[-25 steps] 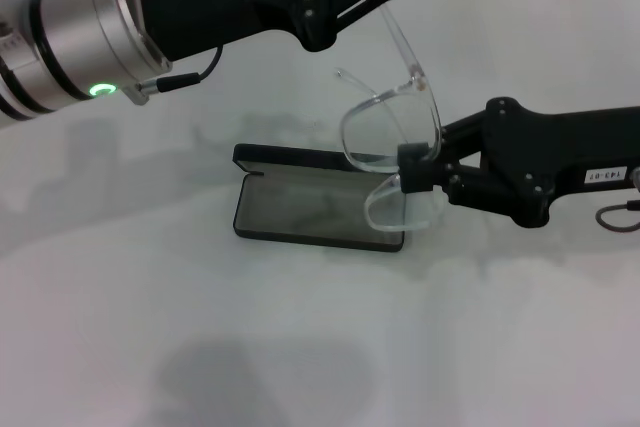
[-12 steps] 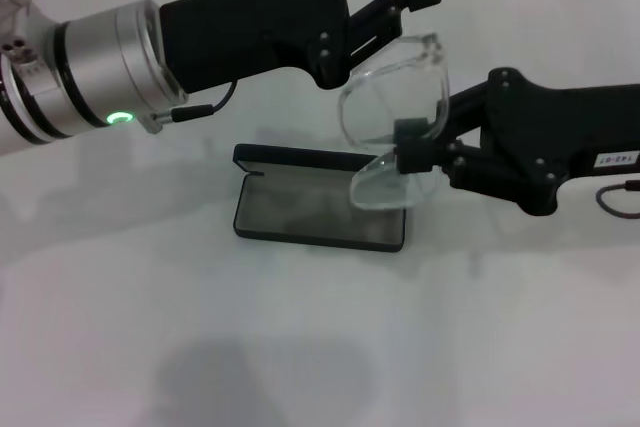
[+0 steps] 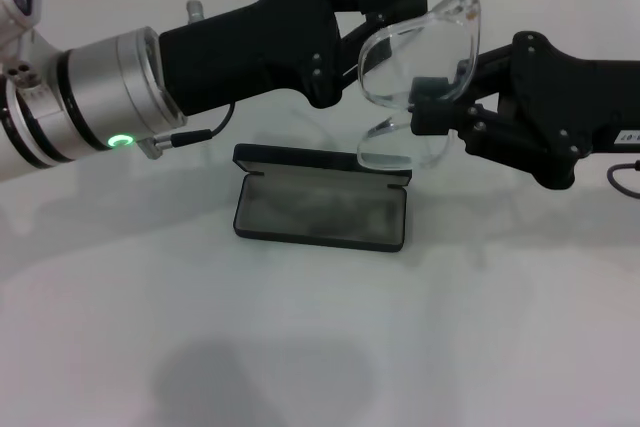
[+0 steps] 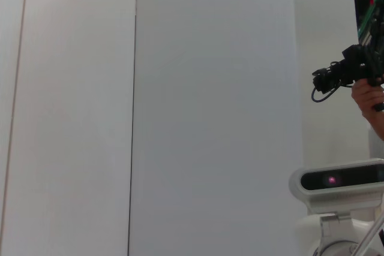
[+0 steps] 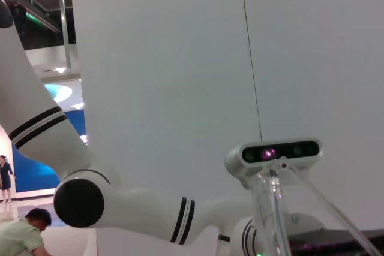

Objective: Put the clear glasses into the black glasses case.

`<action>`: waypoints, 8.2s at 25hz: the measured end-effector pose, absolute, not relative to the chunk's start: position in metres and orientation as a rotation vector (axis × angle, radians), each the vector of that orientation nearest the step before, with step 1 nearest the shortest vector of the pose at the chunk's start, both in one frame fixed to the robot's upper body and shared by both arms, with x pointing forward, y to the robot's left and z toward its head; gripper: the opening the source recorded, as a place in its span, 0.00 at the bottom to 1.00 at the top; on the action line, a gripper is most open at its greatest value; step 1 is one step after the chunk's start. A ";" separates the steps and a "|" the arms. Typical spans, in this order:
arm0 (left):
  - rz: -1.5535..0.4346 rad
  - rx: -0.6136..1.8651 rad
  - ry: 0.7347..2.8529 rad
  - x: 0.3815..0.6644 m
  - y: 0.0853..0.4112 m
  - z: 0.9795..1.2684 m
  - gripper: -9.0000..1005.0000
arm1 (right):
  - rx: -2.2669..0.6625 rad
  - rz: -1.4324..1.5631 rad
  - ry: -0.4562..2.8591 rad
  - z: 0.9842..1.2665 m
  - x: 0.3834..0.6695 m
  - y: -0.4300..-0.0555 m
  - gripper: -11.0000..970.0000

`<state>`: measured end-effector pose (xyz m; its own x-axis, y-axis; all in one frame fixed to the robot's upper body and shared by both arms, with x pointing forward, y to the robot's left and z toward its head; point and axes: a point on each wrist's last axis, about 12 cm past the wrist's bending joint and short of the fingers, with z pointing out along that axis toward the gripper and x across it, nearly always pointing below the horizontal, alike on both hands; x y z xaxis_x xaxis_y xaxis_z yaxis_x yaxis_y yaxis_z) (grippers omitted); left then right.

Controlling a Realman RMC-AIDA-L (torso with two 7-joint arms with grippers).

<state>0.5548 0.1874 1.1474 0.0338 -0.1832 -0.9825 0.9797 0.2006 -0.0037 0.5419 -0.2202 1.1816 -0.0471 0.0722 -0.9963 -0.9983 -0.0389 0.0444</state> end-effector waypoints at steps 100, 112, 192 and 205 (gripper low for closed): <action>-1.236 0.784 1.015 0.539 0.193 1.146 0.18 | -1.141 1.338 1.006 1.189 0.538 -0.212 0.10; -1.276 0.831 1.002 0.533 0.187 1.145 0.18 | -1.134 1.330 1.020 1.188 0.540 -0.211 0.10; -1.173 0.969 1.318 0.449 0.257 1.086 0.80 | -1.543 0.876 1.974 1.239 0.587 -0.145 0.10; -1.184 0.995 1.326 0.446 0.258 1.084 0.80 | -1.612 0.848 2.010 1.235 0.584 -0.135 0.10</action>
<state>0.4457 0.2579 1.0839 -0.1036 -0.0580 -0.9929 0.9800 0.1645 -0.1118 0.5836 -0.1346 1.2353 -0.2349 -0.7110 -0.6628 -0.9709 0.1388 0.1952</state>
